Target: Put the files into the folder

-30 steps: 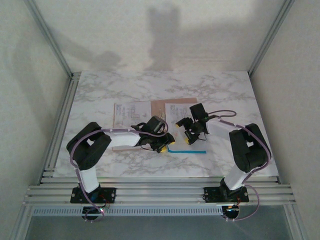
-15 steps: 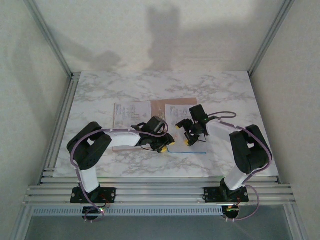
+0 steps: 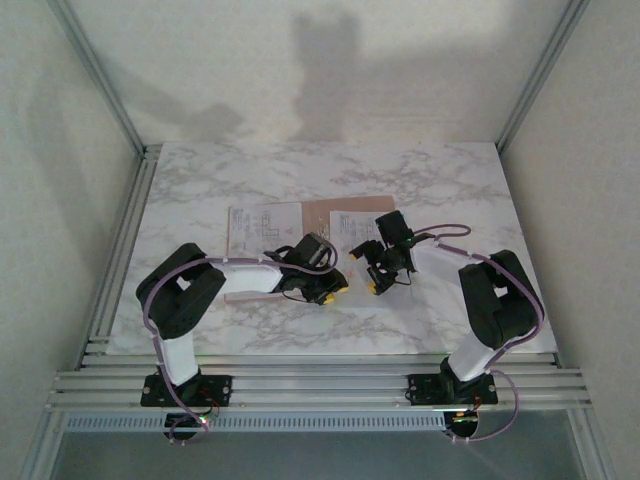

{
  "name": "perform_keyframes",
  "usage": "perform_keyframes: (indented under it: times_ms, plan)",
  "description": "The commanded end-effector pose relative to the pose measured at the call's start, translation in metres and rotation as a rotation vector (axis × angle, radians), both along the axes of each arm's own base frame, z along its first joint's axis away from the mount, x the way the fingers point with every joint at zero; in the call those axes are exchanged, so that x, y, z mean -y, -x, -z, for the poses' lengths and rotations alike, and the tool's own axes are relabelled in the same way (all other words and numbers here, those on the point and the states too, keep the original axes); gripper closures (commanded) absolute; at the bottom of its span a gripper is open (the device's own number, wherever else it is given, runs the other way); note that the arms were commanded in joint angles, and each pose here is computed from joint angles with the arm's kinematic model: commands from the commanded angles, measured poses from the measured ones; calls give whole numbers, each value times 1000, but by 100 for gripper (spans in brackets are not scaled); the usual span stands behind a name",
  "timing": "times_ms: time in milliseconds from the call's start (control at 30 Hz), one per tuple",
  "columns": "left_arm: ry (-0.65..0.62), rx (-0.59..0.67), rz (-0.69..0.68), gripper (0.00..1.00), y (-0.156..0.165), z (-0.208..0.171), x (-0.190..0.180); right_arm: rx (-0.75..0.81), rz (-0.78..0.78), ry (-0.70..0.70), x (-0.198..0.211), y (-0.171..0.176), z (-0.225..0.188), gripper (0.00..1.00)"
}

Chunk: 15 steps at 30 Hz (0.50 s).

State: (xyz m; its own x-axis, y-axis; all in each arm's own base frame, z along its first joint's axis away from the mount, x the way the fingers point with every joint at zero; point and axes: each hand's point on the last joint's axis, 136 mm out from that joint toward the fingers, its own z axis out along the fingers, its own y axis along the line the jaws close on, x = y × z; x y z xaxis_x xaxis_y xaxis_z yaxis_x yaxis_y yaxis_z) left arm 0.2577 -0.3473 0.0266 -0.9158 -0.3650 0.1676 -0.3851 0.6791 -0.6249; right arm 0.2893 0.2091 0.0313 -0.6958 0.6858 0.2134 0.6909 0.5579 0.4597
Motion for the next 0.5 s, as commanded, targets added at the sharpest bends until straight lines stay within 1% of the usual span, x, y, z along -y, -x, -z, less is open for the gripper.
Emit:
perform_keyframes:
  times_ms: [0, 167, 467]
  plan:
    - [-18, -11, 13, 67, 2, 4, 3, -110, 21, 118, 22, 29, 23, 17]
    - [-24, -9, 16, 68, 2, 4, 2, -110, 43, 127, 25, 29, 22, 17]
    - [-28, -7, 19, 82, 2, 3, 2, -94, 37, 115, 20, 20, 18, 16]
